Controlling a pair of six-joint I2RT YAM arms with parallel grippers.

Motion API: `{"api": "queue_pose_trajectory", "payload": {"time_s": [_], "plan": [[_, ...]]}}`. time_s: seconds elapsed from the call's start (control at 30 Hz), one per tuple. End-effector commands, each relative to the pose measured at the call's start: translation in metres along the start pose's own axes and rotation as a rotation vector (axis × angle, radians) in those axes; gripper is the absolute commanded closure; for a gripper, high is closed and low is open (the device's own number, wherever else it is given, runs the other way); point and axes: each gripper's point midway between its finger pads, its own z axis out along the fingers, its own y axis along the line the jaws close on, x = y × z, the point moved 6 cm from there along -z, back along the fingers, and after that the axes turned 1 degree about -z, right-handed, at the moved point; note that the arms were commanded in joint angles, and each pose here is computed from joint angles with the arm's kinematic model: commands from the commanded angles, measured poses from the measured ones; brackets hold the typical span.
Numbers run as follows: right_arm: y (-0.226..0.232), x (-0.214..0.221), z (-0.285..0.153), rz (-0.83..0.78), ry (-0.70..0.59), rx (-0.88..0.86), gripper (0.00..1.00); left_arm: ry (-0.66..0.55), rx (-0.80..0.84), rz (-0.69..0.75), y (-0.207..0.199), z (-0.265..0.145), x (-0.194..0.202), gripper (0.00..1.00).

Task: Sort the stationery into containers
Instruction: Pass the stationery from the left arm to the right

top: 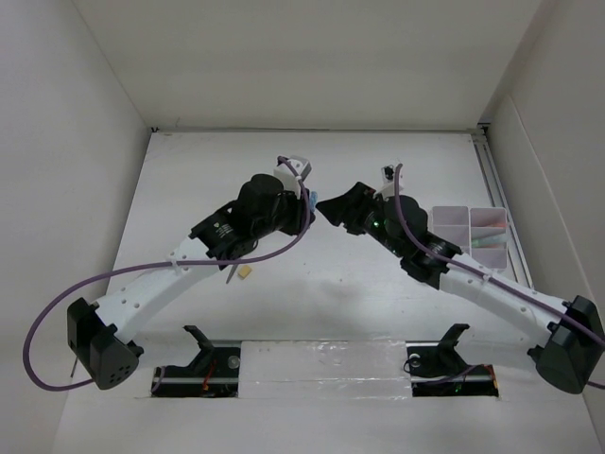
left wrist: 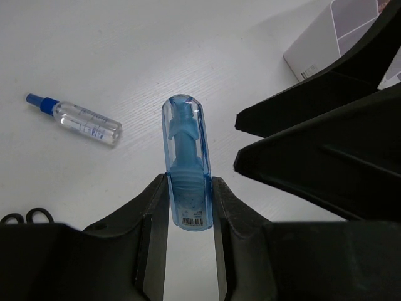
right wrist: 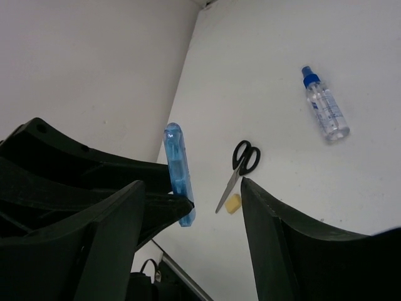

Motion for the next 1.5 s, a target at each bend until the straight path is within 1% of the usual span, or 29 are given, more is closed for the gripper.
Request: {"api": "queue_pose_trajectory", "payload": {"time_s": [0.0, 0.1, 0.17, 0.2, 0.23, 0.33, 0.43, 0.47, 0.57, 0.6, 0.67, 0.7, 0.73, 0.77, 0.83, 0.97, 1.17, 1.2, 1.27, 1.3, 1.37, 1.43, 1.47], "plan": [[0.033, -0.018, 0.003, -0.017, -0.045, -0.153, 0.33, -0.028, 0.047, 0.016, -0.006, -0.003, -0.007, 1.00], [0.031, -0.015, 0.009, -0.027, -0.037, -0.157, 0.34, -0.020, 0.044, 0.027, -0.005, -0.004, -0.006, 1.00], [0.031, -0.012, 0.011, -0.039, -0.028, -0.163, 0.39, -0.017, 0.053, 0.027, -0.006, -0.004, -0.005, 1.00], [0.033, -0.013, 0.011, -0.039, -0.026, -0.176, 0.39, -0.014, 0.063, 0.028, -0.007, -0.004, -0.005, 1.00], [0.030, -0.010, 0.014, -0.040, -0.019, -0.167, 0.41, -0.014, 0.063, 0.028, -0.007, -0.004, -0.005, 1.00], [0.028, -0.007, 0.020, -0.040, -0.016, -0.163, 0.42, -0.004, 0.095, 0.037, -0.010, -0.004, -0.004, 1.00], [0.028, -0.006, 0.022, -0.050, -0.008, -0.167, 0.46, 0.012, 0.119, 0.047, -0.012, -0.002, -0.001, 1.00], [0.029, -0.005, 0.024, -0.051, -0.002, -0.175, 0.51, 0.031, 0.113, 0.046, -0.011, 0.000, 0.002, 1.00], [0.027, -0.003, 0.028, -0.051, 0.004, -0.166, 0.58, 0.042, 0.121, 0.055, -0.011, 0.003, 0.005, 1.00], [0.027, -0.003, 0.028, -0.051, 0.005, -0.166, 0.64, 0.043, 0.121, 0.055, -0.011, 0.003, 0.005, 1.00], [0.025, -0.001, 0.031, -0.052, 0.010, -0.159, 0.70, 0.040, 0.111, 0.055, -0.010, 0.003, 0.004, 1.00], [0.025, -0.001, 0.031, -0.052, 0.010, -0.159, 0.78, 0.029, 0.114, 0.055, -0.011, 0.000, 0.002, 1.00], [0.025, 0.000, 0.030, -0.053, 0.017, -0.165, 0.82, 0.027, 0.105, 0.055, -0.010, 0.000, 0.002, 1.00], [0.025, 0.000, 0.030, -0.053, 0.017, -0.165, 0.86, 0.021, 0.088, 0.055, -0.008, 0.001, 0.001, 0.94], [0.028, -0.002, 0.028, -0.043, 0.011, -0.173, 1.00, 0.018, 0.076, 0.046, -0.007, 0.001, 0.001, 0.88], [0.031, -0.004, 0.025, -0.042, 0.006, -0.180, 1.00, -0.009, 0.015, 0.035, -0.001, -0.001, -0.003, 0.69], [0.036, -0.012, 0.016, -0.039, -0.021, -0.198, 1.00, -0.057, 0.017, 0.023, -0.001, -0.011, -0.008, 0.49], [0.035, -0.011, 0.014, -0.039, -0.021, -0.198, 1.00, -0.054, 0.026, 0.023, -0.002, -0.011, -0.008, 0.36], [0.035, -0.011, 0.014, -0.039, -0.021, -0.198, 1.00, -0.064, 0.039, 0.023, -0.003, -0.013, -0.008, 0.26], [0.034, -0.012, 0.014, -0.038, -0.028, -0.192, 1.00, -0.075, 0.042, 0.022, -0.003, -0.017, -0.010, 0.24], [0.033, -0.014, 0.015, -0.036, -0.044, -0.179, 1.00, -0.081, 0.057, 0.023, -0.005, -0.020, -0.011, 0.10], [0.027, -0.015, 0.017, -0.034, -0.066, -0.149, 1.00, -0.097, 0.074, 0.023, -0.007, -0.025, -0.012, 0.06], [0.026, -0.016, 0.017, -0.033, -0.079, -0.138, 1.00, -0.100, 0.095, 0.024, -0.009, -0.025, -0.013, 0.00]]}}
